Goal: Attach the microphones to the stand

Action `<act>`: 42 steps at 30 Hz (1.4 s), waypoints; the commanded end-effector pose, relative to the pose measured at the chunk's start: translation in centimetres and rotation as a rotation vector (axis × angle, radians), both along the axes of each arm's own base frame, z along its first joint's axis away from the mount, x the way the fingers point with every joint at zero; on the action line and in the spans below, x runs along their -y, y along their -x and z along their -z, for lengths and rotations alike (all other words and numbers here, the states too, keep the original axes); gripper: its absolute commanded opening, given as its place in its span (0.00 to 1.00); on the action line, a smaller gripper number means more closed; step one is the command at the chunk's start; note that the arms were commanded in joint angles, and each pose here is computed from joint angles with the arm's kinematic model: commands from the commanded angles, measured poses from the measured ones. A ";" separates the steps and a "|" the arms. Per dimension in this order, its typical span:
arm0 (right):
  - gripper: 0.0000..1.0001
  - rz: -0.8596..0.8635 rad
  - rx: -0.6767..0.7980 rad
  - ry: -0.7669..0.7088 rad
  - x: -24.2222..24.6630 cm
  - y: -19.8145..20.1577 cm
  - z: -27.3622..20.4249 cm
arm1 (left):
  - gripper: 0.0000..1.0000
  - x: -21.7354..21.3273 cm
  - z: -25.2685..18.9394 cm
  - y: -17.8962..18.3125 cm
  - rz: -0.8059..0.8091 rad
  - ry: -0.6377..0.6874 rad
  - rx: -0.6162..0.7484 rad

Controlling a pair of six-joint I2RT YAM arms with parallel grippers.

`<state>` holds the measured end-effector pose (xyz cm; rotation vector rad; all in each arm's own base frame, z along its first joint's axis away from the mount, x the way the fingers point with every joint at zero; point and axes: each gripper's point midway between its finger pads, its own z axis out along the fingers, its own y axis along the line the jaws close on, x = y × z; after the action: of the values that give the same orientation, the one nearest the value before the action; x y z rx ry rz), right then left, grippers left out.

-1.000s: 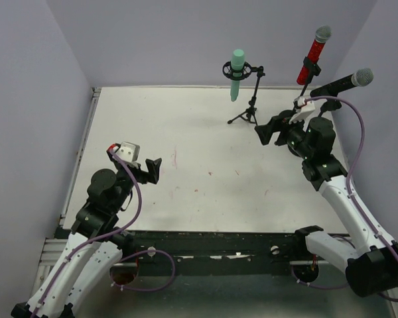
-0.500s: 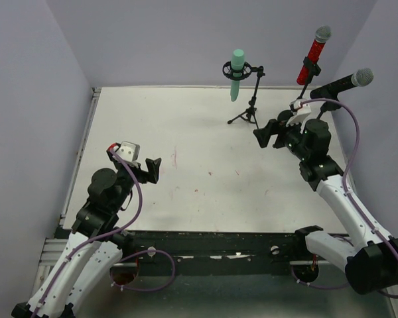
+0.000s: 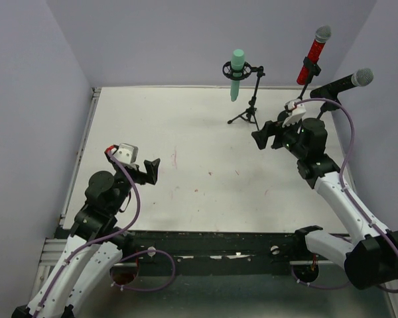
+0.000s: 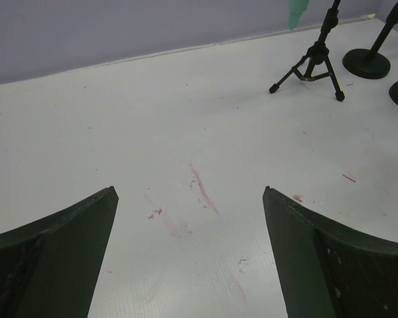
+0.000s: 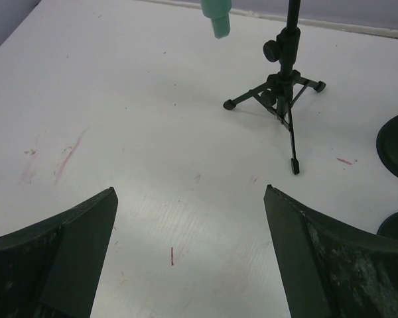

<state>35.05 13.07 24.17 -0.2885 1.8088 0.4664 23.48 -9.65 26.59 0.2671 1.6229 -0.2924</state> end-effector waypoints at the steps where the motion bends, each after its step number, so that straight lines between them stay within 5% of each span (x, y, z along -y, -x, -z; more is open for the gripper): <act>1: 1.00 -0.039 -0.001 0.017 -0.5 0.0 0.7 | 0.98 -0.4 0.1 0.1 -0.011 -0.012 0.008; 42: 1.00 0.038 0.034 0.069 1.1 -0.6 0.6 | 0.98 -0.3 0.5 -0.1 -0.011 -0.020 -0.005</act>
<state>35.46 12.67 23.41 -0.3132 1.8199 0.4204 23.37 -9.56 26.54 0.2723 1.6217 -0.2869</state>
